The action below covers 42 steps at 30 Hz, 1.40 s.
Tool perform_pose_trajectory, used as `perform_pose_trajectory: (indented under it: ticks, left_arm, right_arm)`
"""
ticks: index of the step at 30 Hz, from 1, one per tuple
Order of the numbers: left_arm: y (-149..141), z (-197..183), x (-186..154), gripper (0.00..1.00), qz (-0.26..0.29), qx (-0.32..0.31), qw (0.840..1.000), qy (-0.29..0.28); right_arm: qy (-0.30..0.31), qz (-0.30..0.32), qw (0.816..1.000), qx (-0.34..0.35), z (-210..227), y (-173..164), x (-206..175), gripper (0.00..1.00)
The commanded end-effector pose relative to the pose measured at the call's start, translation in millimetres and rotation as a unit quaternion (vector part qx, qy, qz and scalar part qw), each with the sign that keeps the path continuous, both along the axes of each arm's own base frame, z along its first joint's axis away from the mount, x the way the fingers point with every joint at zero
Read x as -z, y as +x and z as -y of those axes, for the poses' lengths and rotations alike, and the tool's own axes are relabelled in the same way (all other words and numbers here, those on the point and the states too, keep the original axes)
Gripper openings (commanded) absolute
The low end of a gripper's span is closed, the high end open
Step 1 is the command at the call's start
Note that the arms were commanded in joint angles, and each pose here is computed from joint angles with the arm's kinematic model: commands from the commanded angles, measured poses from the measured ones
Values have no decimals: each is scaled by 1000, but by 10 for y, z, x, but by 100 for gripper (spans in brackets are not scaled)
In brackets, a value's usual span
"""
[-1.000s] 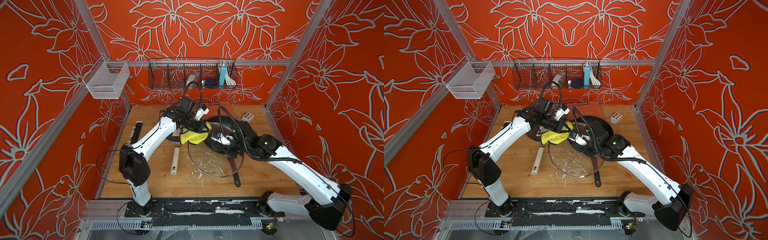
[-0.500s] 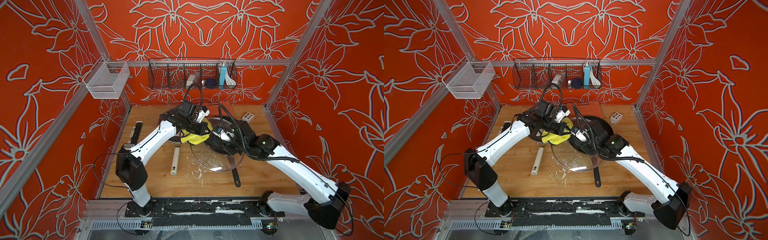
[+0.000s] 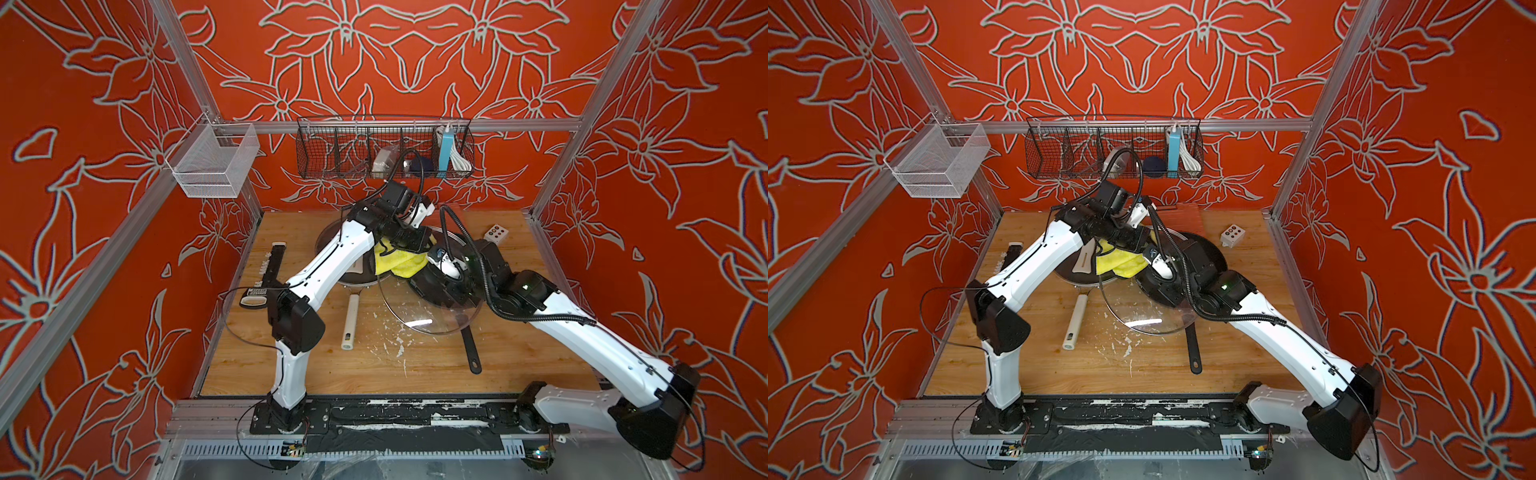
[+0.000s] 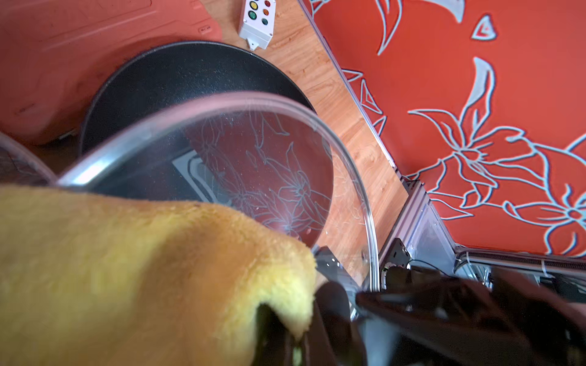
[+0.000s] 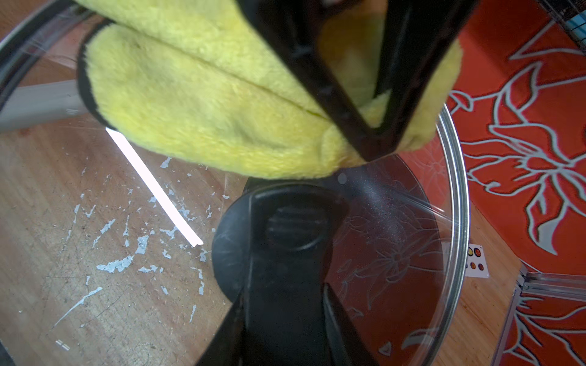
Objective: Wipe the pot lid with a cloth
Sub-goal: Wipe the pot lid.
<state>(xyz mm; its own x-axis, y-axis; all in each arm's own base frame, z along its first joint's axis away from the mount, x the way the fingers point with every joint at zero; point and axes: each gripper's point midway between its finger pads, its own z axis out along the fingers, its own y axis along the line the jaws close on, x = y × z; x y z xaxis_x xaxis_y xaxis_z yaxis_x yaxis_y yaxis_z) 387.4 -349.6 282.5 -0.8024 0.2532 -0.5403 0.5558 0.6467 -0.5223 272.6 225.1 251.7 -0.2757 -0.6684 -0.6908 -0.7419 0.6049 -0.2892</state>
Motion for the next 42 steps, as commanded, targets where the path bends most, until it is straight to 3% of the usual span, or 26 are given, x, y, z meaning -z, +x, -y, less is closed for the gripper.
perform_pose_trajectory:
  ticks: [1, 12, 27, 34, 42]
  left_arm:
    - [42, 13, 184, 0, -31, 7, 999, 30]
    - [235, 213, 236, 0, -32, 5, 999, 0]
    - [-376, -344, -176, 0, 25, -21, 999, 1]
    - [-702, -595, -166, 0, 31, -32, 999, 4]
    - [-614, -530, -118, 0, 25, -34, 999, 2]
  right_arm:
    - [105, 86, 991, -11, -168, 28, -677, 0]
    - [94, 92, 991, 1, -151, 56, -687, 0]
    - [74, 109, 990, 44, -35, 186, -683, 0]
    - [71, 121, 989, 52, 1, 212, -771, 0]
    - [77, 122, 988, 53, -8, 218, -814, 0]
